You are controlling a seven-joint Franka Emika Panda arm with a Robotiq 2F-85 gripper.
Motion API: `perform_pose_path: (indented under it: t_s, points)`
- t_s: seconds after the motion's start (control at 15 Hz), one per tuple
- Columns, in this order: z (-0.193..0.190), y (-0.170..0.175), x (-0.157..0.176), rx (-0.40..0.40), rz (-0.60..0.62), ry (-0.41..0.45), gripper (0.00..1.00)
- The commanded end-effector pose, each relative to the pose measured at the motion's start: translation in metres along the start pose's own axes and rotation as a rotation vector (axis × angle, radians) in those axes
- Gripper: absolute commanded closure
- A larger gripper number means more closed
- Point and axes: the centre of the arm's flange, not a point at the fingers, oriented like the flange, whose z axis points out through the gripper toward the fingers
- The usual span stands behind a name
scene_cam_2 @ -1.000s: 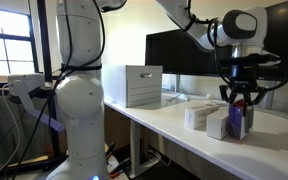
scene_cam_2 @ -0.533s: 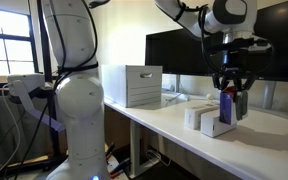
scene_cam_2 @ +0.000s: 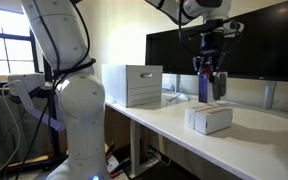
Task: Pick up the red-blue box and put it in the bigger box
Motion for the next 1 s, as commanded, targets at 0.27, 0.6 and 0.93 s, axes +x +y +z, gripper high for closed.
perform_pose_path:
  t_s: [0.27, 0.6, 0.93]
  points:
    - [-0.05, -0.091, -0.021, 0.008, 0.002, 0.068, 0.84]
    - [-0.071, -0.149, -0.022, -0.001, -0.046, 0.106, 0.84]
    - [-0.098, -0.195, -0.033, -0.026, -0.121, 0.117, 0.84]
